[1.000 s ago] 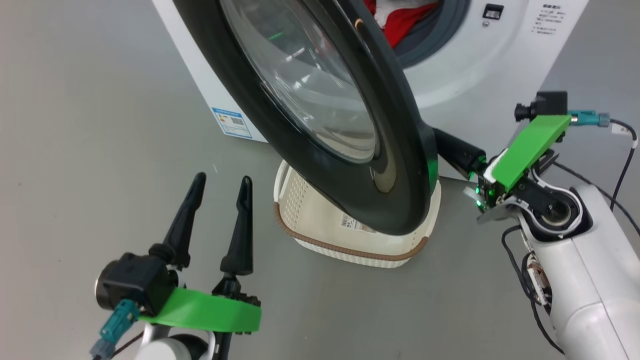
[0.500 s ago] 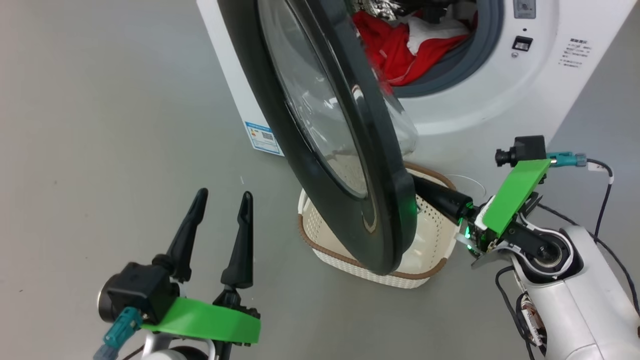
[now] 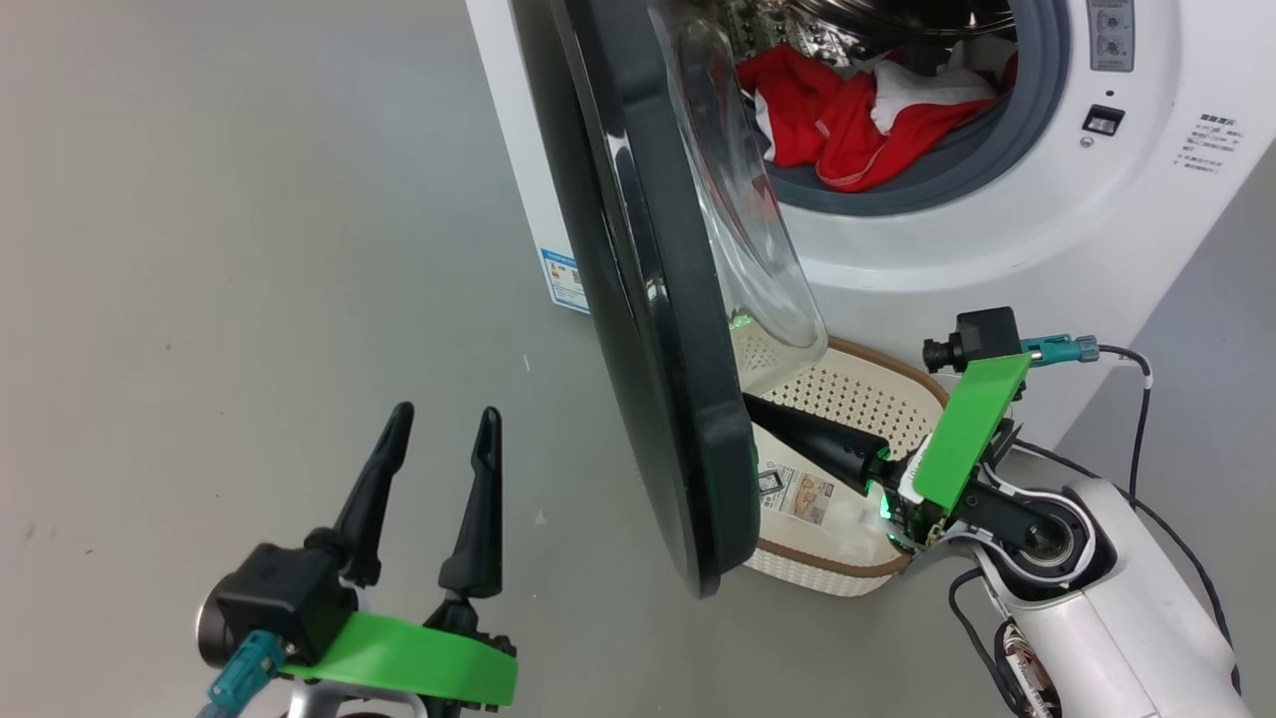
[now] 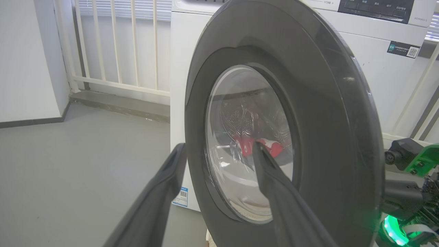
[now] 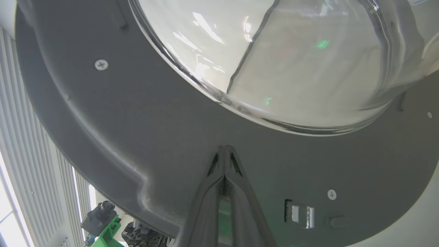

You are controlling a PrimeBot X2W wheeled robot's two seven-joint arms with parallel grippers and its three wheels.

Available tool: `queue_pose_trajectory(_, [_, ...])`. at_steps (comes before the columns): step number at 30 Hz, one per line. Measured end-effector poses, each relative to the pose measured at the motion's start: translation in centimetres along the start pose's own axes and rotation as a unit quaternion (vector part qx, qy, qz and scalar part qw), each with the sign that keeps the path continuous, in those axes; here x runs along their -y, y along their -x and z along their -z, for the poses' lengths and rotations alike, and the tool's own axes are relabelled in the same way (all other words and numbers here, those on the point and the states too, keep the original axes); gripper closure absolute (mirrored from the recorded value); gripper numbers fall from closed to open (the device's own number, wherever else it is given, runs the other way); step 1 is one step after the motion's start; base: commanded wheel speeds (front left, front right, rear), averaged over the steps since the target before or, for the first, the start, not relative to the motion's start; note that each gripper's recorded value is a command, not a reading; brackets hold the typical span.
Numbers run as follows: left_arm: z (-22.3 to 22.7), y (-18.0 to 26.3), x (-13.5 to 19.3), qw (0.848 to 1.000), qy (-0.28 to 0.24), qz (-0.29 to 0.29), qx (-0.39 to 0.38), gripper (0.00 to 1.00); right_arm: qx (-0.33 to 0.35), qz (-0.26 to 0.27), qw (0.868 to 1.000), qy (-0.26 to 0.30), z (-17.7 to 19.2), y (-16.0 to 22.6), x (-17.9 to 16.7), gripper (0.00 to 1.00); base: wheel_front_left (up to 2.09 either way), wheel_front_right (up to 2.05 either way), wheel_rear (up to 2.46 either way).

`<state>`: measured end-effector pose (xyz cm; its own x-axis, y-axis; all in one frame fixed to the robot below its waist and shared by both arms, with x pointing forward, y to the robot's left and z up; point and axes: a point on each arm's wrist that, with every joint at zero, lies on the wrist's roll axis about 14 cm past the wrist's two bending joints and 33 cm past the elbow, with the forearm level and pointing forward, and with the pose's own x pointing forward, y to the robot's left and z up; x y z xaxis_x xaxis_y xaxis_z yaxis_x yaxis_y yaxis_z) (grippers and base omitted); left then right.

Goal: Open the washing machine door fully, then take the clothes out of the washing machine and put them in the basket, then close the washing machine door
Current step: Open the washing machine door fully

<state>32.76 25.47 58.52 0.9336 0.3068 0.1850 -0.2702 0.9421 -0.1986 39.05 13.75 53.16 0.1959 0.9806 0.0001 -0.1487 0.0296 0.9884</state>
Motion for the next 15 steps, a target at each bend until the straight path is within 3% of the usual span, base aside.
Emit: queue_pose_trajectory(15, [-0.3, 1.3, -1.9, 0.999, -0.003, -0.032, 0.000, 0.00, -0.055, -0.018, 0.998, 0.004, 3.0, -2.3, -1.1, 1.00, 0.00, 0.00, 0.00])
